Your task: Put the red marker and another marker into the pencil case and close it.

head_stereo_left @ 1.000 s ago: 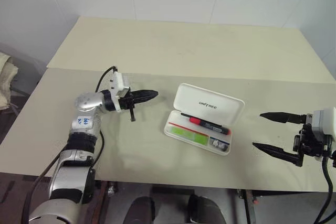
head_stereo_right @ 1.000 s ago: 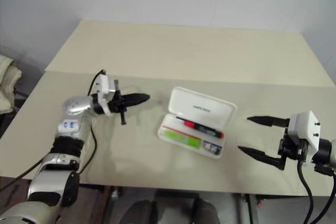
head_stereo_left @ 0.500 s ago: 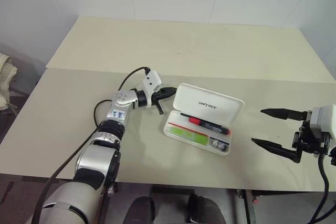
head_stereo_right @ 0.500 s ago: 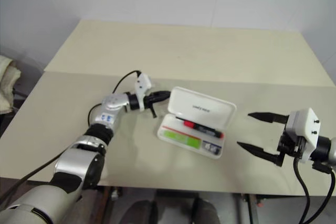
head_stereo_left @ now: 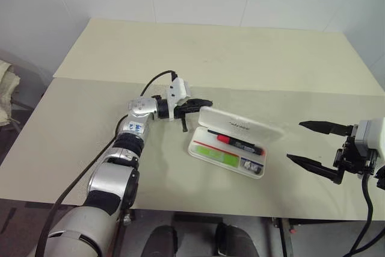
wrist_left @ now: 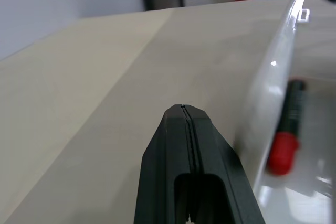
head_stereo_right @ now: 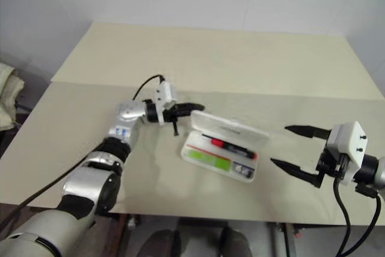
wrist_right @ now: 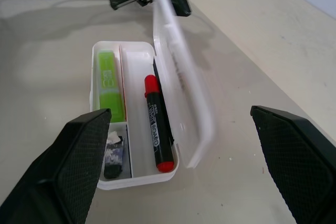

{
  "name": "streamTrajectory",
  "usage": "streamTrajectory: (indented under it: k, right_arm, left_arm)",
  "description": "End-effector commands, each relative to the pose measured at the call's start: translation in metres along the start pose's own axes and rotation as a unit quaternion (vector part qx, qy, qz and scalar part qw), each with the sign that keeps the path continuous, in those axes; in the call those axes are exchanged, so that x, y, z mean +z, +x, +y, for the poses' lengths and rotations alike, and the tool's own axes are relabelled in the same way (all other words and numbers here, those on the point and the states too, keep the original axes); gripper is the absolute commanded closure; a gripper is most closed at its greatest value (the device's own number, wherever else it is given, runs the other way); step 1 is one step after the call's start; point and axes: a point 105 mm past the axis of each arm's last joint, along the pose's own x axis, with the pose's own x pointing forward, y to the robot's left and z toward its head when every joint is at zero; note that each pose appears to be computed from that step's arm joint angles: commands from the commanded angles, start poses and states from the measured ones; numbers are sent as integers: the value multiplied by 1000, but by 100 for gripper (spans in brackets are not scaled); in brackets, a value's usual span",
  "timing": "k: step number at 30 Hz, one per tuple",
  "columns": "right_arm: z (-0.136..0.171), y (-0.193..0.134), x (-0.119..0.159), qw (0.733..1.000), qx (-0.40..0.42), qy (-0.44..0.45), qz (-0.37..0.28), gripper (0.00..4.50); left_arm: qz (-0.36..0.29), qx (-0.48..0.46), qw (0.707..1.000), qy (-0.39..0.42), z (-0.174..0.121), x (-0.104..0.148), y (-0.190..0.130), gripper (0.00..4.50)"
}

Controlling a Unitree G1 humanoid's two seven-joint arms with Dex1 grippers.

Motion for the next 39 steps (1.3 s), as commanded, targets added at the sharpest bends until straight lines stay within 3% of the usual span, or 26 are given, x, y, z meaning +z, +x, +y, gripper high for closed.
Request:
streamTrajectory:
  k: [1,7,12,21,33,39]
  right_arm:
    - [0,1,10,1000,-5,-14,-19,0]
    - [-2,1,12,1000,-11,-18,-22,0]
    - [-2,1,17,999,-18,-29,-29,0]
    - [7,4,19,999,-27,-25,-36,0]
    - [11,6,19,998,-37,-23,-40,0]
    - [11,6,19,998,-32,-23,-38,0]
  left_arm:
    - [-6,-89,996,25,-26,3,1,449]
    - [53,-160,985,28,-51,-15,0,449]
    - [124,-150,981,16,-55,-31,10,449]
    - [142,-155,978,-10,-67,-26,30,449]
    - [217,-198,954,-62,-90,-48,8,449]
    - [171,-149,968,-102,-80,-40,8,449]
